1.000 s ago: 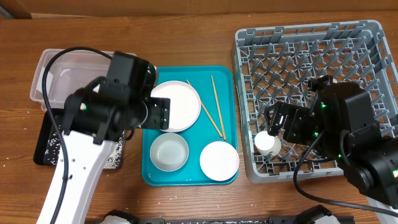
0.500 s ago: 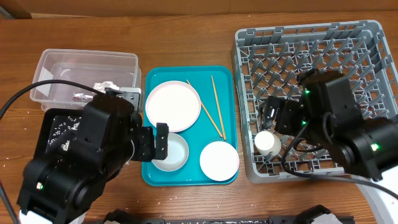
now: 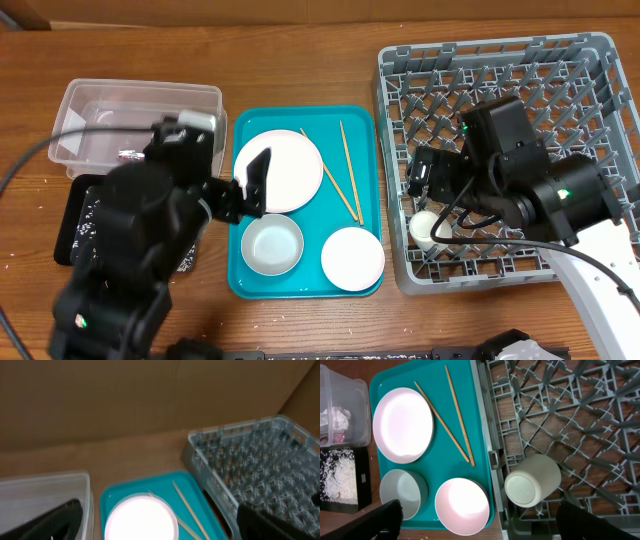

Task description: Sort waste into correct bins and load items into the dishwasher

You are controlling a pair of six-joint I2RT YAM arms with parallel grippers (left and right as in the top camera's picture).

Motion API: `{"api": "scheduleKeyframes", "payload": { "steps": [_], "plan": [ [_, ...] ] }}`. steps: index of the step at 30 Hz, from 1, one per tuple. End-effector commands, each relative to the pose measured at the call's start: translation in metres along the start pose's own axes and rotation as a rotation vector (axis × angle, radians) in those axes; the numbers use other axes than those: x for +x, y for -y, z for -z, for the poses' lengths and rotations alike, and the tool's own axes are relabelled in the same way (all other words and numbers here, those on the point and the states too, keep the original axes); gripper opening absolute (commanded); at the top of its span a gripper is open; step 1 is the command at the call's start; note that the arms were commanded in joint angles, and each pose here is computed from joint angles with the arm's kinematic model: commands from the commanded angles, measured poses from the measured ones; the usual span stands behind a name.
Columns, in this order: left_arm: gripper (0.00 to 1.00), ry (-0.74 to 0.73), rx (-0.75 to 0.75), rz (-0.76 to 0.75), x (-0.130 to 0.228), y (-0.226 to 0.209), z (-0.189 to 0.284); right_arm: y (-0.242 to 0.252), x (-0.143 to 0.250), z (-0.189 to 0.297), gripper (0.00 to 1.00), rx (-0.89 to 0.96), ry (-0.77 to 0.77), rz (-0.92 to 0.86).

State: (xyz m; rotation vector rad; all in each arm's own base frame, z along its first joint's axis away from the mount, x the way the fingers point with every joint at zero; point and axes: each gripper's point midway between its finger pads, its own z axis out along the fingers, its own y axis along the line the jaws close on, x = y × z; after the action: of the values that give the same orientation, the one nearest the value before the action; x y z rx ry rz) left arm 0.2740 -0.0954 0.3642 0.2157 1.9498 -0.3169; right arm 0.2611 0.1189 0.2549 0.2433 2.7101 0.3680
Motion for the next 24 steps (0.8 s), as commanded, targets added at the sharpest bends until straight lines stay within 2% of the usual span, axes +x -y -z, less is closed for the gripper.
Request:
{"api": "scheduleKeyframes", "payload": {
  "steps": [1, 9, 13, 20, 24],
  "plan": [
    [1.00, 0.097, 0.069, -0.064, 0.039, -0.001, 0.002, -0.001, -0.006, 0.004, 1.00, -0.003, 0.022, -0.006],
    [1.00, 0.326, 0.025, -0.100, 0.117, -0.021, 0.006, -0.001, -0.006, 0.004, 1.00, -0.003, 0.022, -0.006],
    [1.00, 0.383, -0.033, -0.095, 0.154, -0.036, 0.000, -0.001, -0.006, 0.004, 1.00, -0.003, 0.022, -0.006],
    [1.00, 0.296, -0.044, -0.082, 0.206, -0.047, -0.034, -0.001, -0.006, 0.004, 1.00, -0.003, 0.022, -0.006],
    [1.00, 0.313, -0.053, -0.083, 0.204, -0.049, -0.034, -0.001, -0.006, 0.004, 1.00, -0.003, 0.022, -0.006]
  ]
}}
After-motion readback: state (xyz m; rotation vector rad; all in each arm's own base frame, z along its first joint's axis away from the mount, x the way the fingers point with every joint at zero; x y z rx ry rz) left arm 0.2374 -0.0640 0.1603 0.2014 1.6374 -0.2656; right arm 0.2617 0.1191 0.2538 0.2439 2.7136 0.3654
